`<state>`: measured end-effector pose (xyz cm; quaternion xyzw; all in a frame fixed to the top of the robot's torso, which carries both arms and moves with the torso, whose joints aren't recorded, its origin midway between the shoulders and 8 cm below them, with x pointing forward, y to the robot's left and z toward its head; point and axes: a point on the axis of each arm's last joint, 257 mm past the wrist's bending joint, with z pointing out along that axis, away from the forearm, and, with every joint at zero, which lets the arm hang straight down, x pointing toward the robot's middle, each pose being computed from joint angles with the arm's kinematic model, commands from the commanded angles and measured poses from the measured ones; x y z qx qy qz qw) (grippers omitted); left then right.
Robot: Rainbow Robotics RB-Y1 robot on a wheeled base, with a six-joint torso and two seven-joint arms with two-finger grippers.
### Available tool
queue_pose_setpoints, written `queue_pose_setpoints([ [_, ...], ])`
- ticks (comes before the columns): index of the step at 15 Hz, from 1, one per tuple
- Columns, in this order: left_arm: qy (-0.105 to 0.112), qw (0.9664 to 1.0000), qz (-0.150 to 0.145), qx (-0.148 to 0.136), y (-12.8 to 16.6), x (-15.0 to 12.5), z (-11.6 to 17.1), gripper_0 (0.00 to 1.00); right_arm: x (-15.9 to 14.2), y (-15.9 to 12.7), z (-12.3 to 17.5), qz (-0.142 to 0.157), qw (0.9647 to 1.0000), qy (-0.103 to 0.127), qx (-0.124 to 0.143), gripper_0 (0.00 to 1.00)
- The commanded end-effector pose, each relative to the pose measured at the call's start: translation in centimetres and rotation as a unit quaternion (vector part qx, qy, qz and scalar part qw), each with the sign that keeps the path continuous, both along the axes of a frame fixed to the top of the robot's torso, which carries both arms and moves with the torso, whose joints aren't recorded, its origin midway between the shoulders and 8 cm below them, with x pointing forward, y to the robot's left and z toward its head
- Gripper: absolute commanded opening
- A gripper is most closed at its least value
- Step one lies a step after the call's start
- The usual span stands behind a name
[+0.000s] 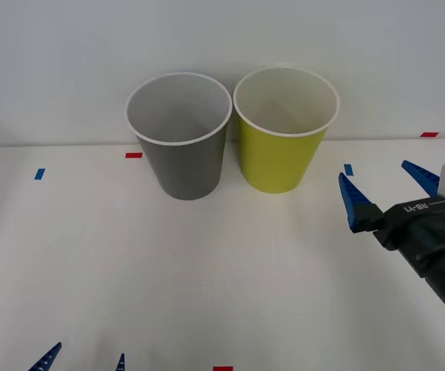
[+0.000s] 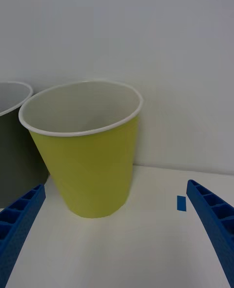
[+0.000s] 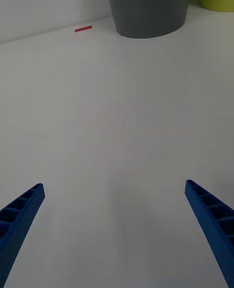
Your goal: Put cans in the gray bin and PET bottles in the light green bin.
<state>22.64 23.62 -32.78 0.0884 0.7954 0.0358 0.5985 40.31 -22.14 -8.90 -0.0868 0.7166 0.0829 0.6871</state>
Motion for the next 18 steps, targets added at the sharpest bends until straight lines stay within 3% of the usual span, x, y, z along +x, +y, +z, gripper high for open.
queue_pose_setpoints([
  [1,0.0,1.0,0.0,0.0,0.0,0.0,0.0,1.0,-0.5,-0.3,-1.3,-0.019,0.9993,0.014,0.028,1.0],
  [2,0.0,1.0,0.0,0.0,0.0,0.0,0.0,1.0,-0.6,0.0,-1.5,-0.023,0.9989,0.015,0.039,1.0],
  [4,0.0,1.0,0.0,0.0,0.0,0.0,0.0,1.0,-0.1,-0.1,-2.9,-0.026,0.9988,0.022,0.034,1.0],
  [7,0.0,1.0,0.0,0.0,0.0,0.0,0.0,1.0,0.6,-0.6,-5.1,-0.037,0.9993,-0.009,0.0,1.0],
  [9,0.0,1.0,0.0,0.0,0.0,0.0,0.0,1.0,0.2,-1.3,-6.6,-0.051,0.9985,-0.018,-0.009,1.0],
  [12,0.0,1.0,0.0,0.0,0.0,0.0,0.0,1.0,-1.8,-2.9,-10.3,-0.056,0.9972,-0.035,-0.034,1.0],
  [18,0.0,1.0,0.0,0.0,0.0,0.0,0.0,1.0,-8.4,-5.2,-14.9,-0.054,0.9974,-0.026,-0.04,1.0],
])
